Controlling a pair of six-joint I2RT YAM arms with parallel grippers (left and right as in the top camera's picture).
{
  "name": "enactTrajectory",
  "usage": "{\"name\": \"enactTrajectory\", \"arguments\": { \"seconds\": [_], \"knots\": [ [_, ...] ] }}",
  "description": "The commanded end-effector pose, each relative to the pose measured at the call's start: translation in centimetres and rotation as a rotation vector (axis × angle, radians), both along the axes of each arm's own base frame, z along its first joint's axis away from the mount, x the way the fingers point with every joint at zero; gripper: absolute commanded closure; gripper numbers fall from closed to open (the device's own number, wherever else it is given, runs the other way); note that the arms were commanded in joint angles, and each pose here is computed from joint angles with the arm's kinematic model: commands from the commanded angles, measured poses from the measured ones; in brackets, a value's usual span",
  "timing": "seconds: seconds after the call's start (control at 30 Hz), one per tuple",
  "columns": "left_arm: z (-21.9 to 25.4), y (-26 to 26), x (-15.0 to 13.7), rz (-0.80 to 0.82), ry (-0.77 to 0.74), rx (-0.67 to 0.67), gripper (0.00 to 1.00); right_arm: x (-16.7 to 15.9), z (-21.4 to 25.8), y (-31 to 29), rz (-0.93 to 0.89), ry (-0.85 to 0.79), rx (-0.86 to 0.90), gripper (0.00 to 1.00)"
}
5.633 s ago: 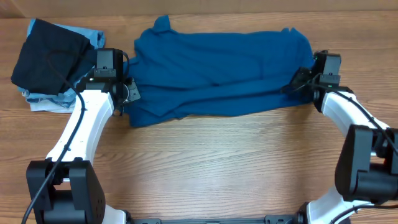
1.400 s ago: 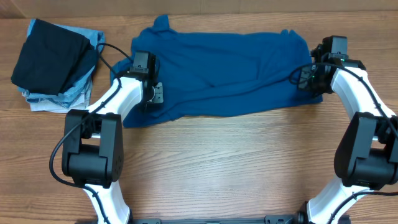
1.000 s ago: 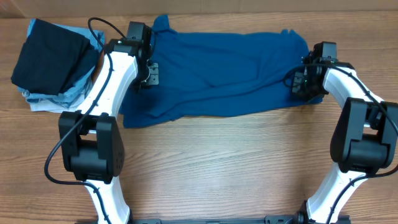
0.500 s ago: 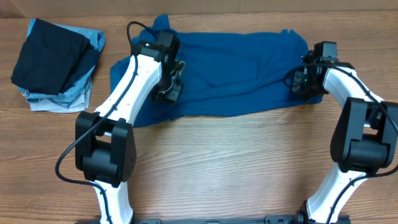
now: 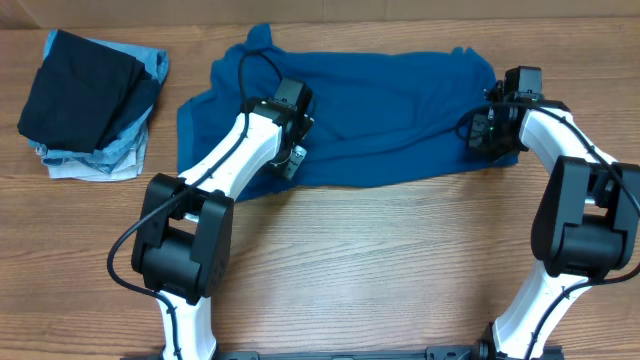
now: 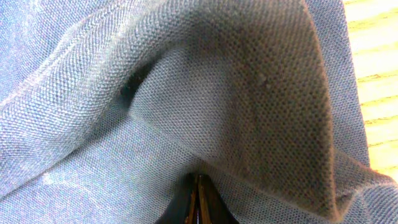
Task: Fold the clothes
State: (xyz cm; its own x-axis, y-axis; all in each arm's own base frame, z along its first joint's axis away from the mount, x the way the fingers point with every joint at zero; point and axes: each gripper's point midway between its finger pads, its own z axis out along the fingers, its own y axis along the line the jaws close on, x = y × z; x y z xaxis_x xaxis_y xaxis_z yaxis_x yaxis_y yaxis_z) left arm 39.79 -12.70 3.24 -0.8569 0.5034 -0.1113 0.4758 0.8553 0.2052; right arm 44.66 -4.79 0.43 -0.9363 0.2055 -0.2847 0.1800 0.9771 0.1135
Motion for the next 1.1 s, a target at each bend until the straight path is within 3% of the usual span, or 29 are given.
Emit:
{"name": "enactTrajectory", "arguments": {
  "seconds": [0.0, 0.23, 0.53, 0.67, 0.73, 0.8, 0.87, 0.9, 0.97, 1.0, 1.07],
  "knots": [
    [0.2, 1.3, 0.5, -0.003, -0.036, 0.096, 0.96, 0.2, -0.7, 0.2, 0.006, 0.007, 0.013, 0.96],
    [2.7, 2.2, 3.1, 0.017, -0.145, 0.168, 0.96, 0.1, -0.7, 0.2, 0.006, 0.008, 0.013, 0.96],
    [4.6, 0.3, 7.7, -0.015, -0.338, 0.101, 0.92, 0.2, -0.7, 0.2, 0.006, 0.007, 0.013, 0.96],
    [4.0, 0.2, 8.4, -0.055, -0.347, 0.113, 0.73, 0.2, -0.7, 0.2, 0.006, 0.007, 0.013, 0.96],
    [2.6, 0.7, 8.3, -0.053, -0.312, 0.128, 0.72, 0.2, -0.7, 0.2, 0.006, 0.007, 0.013, 0.96],
    [1.3, 2.1, 8.4, -0.031, -0.288, 0.162, 0.76, 0.1, -0.7, 0.2, 0.006, 0.008, 0.014, 0.96],
    [2.7, 4.2, 9.3, 0.076, -0.360, 0.240, 0.95, 0.1, -0.7, 0.2, 0.006, 0.011, 0.014, 0.96],
    [4.4, 4.4, 9.9, 0.115, -0.407, 0.242, 0.96, 0.1, -0.7, 0.2, 0.006, 0.011, 0.014, 0.96],
    [7.9, 2.8, 10.5, 0.102, -0.439, 0.166, 0.91, 0.1, -0.7, 0.2, 0.006, 0.011, 0.014, 0.96],
    [9.2, 1.8, 10.3, 0.084, -0.430, 0.115, 0.82, 0.1, -0.7, 0.2, 0.006, 0.012, 0.014, 0.96],
    [9.7, -0.6, 8.4, 0.023, -0.320, -0.030, 0.78, 0.1, -0.7, 0.2, 0.006, 0.011, 0.014, 0.96]
  ]
}}
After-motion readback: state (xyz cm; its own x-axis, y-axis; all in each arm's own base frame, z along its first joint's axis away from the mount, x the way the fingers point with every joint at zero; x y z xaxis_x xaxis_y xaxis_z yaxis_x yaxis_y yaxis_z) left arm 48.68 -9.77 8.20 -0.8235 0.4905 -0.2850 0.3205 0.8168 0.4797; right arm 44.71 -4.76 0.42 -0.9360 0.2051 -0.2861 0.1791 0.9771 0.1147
